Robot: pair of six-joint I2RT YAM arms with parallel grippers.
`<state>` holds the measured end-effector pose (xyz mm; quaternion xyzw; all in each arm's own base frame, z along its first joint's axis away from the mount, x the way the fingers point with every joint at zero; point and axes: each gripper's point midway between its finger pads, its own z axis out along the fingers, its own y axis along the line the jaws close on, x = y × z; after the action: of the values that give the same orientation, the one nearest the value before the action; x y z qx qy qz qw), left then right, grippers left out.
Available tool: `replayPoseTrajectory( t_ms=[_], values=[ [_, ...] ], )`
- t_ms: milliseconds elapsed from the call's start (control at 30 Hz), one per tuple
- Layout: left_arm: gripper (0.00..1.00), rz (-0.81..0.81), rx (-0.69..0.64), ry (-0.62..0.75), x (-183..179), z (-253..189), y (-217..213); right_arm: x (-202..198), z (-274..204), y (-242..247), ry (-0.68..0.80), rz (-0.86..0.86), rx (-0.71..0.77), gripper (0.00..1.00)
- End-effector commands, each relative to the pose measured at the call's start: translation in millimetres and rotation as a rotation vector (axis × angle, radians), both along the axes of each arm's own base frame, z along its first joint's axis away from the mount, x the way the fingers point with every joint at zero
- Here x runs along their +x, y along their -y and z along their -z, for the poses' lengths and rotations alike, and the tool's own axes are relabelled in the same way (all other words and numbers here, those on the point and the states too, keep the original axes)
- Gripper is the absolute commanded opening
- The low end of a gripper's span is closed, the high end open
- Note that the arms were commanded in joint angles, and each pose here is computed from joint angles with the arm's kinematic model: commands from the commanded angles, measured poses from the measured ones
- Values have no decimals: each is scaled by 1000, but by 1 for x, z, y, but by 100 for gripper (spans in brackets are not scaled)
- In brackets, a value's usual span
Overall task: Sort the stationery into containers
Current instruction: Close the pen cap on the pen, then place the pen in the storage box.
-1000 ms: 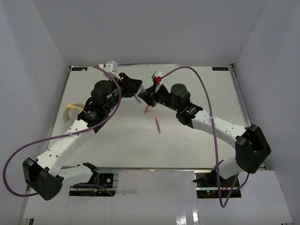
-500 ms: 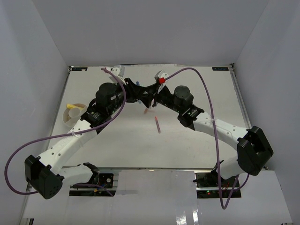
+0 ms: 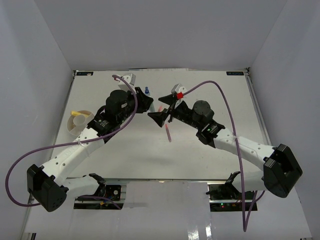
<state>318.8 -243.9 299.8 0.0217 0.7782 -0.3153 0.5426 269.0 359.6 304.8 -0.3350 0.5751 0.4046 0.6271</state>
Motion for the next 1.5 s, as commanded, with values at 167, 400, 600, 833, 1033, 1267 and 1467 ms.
replayPoseTrajectory(
  t_ms=[167, 400, 600, 833, 1033, 1267, 1467],
  values=[
    [0, -285, 131, 32, 25, 4, -58, -14, 49, 32, -51, 66, -97, 90],
    [0, -642, 189, 39, 38, 7, -168, -21, 70, 68, -37, 138, -134, 90],
    [0, -963, 203, 118, 29, 2, -265, -23, 90, 87, -27, 172, -166, 90],
    [0, -1120, 185, 152, 36, 19, -326, -31, 90, 97, -9, 160, -120, 90],
    [0, -1162, 182, 157, 50, 36, -349, -34, 87, 102, -20, 160, -82, 90],
    [0, -1201, 220, 154, 54, 54, -363, -33, 91, 104, -30, 162, -77, 90],
    [0, -1196, 228, 137, 55, 76, -364, -33, 91, 105, -28, 165, -70, 90]
  ],
)
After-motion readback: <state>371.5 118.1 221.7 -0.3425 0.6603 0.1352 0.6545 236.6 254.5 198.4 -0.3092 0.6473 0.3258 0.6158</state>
